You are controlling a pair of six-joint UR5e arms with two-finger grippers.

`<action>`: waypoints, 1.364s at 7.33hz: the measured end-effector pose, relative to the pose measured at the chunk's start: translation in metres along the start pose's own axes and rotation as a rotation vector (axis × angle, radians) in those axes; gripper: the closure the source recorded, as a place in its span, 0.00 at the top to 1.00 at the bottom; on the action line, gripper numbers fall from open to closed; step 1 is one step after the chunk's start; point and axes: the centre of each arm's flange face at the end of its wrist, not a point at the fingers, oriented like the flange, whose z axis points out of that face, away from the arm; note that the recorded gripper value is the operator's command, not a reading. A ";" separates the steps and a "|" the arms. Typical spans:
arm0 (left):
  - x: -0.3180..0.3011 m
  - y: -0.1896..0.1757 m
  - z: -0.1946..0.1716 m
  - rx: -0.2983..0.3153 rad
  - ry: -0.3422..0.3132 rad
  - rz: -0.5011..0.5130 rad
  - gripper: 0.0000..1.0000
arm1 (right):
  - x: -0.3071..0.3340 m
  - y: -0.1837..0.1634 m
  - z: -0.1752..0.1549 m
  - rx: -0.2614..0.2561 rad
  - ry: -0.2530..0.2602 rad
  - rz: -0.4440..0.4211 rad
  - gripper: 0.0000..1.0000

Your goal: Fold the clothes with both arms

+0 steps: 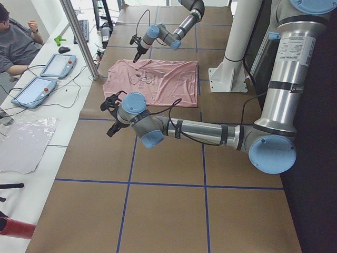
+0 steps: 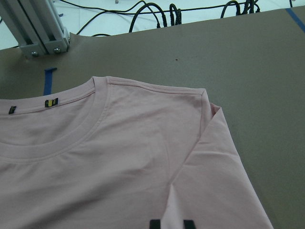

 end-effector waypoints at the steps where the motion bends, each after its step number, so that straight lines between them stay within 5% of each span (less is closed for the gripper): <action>1: 0.001 0.000 0.001 -0.002 0.002 0.000 1.00 | -0.002 -0.004 -0.002 -0.008 -0.002 -0.009 1.00; 3: 0.011 -0.001 0.019 -0.016 -0.015 -0.023 1.00 | 0.008 -0.036 -0.009 -0.100 -0.009 -0.060 1.00; 5: 0.048 -0.013 0.058 -0.031 -0.014 -0.134 0.88 | 0.060 -0.089 -0.027 -0.208 -0.073 -0.148 1.00; 8: 0.117 -0.037 0.131 -0.023 -0.047 -0.305 0.68 | 0.232 -0.154 -0.064 -0.312 -0.196 -0.314 1.00; 10: 0.172 -0.052 0.200 -0.006 -0.093 -0.418 0.63 | 0.338 -0.175 -0.071 -0.353 -0.238 -0.417 1.00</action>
